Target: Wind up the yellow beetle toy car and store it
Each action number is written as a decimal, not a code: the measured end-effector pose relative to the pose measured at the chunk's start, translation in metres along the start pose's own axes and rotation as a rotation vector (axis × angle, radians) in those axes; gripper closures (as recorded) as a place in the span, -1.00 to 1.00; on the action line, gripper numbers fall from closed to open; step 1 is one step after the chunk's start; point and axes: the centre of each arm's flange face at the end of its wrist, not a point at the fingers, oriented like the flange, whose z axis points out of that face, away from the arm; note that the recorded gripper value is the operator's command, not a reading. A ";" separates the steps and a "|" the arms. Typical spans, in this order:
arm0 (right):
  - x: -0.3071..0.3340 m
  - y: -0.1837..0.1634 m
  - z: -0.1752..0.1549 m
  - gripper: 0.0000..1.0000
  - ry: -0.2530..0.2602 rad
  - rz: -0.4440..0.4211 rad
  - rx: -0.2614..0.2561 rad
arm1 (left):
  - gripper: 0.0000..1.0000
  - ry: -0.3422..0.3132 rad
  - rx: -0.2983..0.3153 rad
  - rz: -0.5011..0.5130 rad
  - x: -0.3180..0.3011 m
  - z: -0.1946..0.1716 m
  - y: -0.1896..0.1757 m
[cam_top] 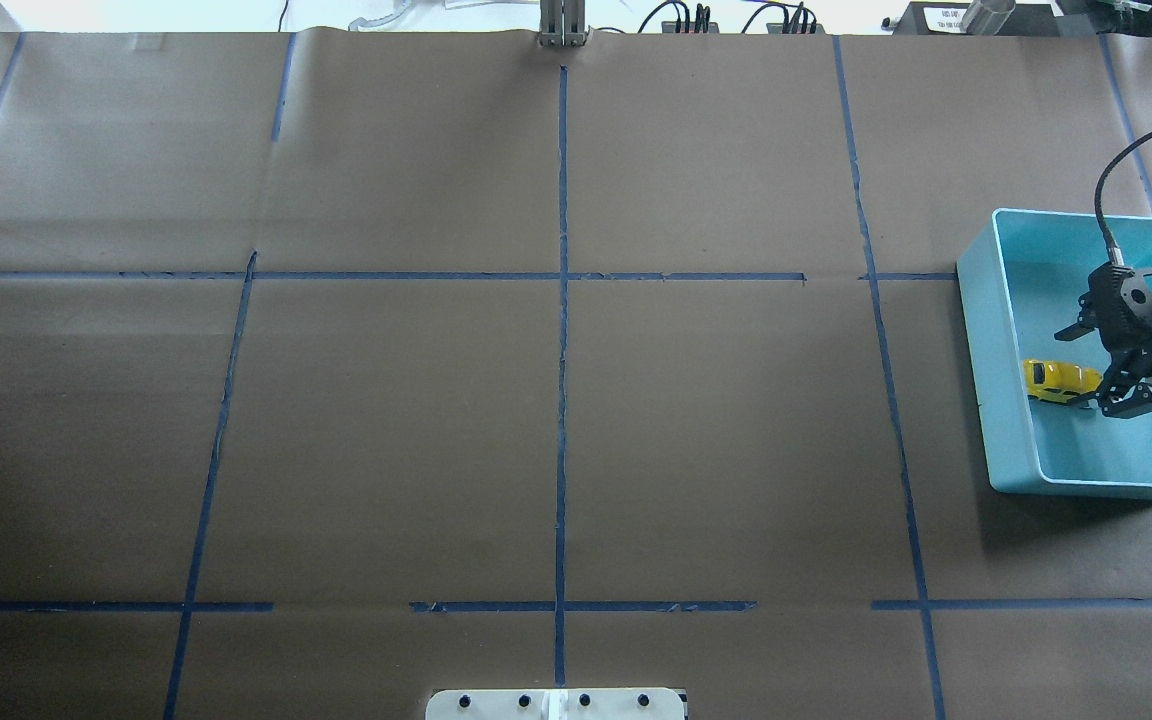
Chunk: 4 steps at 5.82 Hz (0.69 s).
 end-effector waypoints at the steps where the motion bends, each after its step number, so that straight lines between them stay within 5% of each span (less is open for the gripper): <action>1: 0.000 0.000 -0.001 -1.00 0.001 -0.001 0.002 | -1.00 0.000 0.001 0.000 0.000 0.000 0.000; 4: 0.014 0.019 -0.039 -1.00 0.010 0.070 0.060 | -1.00 0.000 0.002 0.000 0.000 -0.001 0.000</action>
